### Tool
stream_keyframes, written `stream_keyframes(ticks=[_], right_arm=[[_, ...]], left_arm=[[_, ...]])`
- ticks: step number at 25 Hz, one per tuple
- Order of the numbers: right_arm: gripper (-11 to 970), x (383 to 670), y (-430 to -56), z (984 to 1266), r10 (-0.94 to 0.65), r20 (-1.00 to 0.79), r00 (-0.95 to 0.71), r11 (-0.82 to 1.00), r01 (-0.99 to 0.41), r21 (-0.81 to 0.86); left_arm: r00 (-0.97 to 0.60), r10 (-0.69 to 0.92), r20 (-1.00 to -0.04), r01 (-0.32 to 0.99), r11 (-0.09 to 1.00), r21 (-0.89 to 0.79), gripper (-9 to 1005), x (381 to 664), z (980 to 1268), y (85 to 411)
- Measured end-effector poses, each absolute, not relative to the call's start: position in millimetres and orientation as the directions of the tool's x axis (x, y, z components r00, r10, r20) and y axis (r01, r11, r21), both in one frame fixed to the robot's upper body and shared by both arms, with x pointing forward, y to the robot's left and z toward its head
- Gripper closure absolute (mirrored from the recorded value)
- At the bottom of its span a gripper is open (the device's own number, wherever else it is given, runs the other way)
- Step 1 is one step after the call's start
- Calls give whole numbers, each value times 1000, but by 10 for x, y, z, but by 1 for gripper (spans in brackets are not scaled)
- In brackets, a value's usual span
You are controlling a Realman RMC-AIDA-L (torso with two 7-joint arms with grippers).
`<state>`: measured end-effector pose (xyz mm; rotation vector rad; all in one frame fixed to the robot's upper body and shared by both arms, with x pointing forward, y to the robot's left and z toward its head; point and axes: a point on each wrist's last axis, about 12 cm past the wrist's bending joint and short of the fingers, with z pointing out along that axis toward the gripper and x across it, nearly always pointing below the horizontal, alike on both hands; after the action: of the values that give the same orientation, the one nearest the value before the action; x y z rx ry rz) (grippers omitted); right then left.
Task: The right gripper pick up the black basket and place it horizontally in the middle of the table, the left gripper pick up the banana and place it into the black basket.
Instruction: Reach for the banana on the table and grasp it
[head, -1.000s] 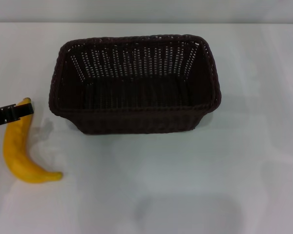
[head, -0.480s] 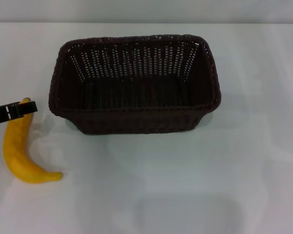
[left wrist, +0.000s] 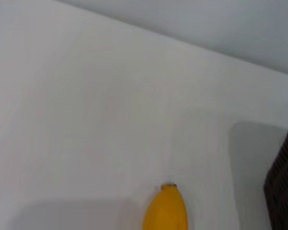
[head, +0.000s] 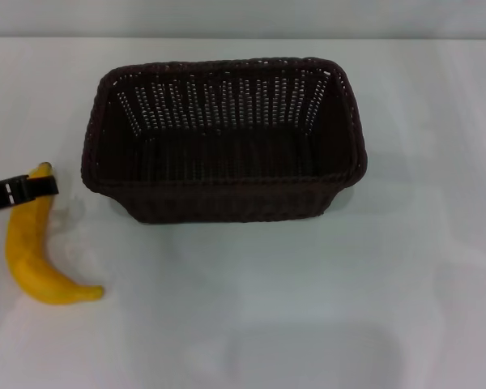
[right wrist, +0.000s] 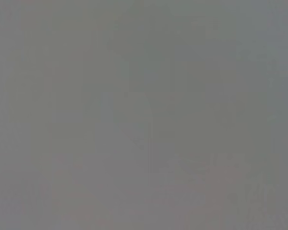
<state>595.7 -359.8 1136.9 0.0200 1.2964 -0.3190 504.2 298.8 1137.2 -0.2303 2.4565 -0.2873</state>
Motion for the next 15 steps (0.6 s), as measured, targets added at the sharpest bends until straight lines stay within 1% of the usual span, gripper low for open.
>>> stream_keyframes(ticks=[7, 15], right_arm=[[236, 5963, -3618, 11385, -224, -946, 236, 955, 248, -164], [237, 5962, -3619, 11392, -220, -946, 239, 955, 251, -159]], left_arm=[[-788, -240, -567, -116, 962, -247, 270, 4968, 11482, 2985], [-800, -272, -535, -163, 956, -243, 270, 4913, 11352, 3054]])
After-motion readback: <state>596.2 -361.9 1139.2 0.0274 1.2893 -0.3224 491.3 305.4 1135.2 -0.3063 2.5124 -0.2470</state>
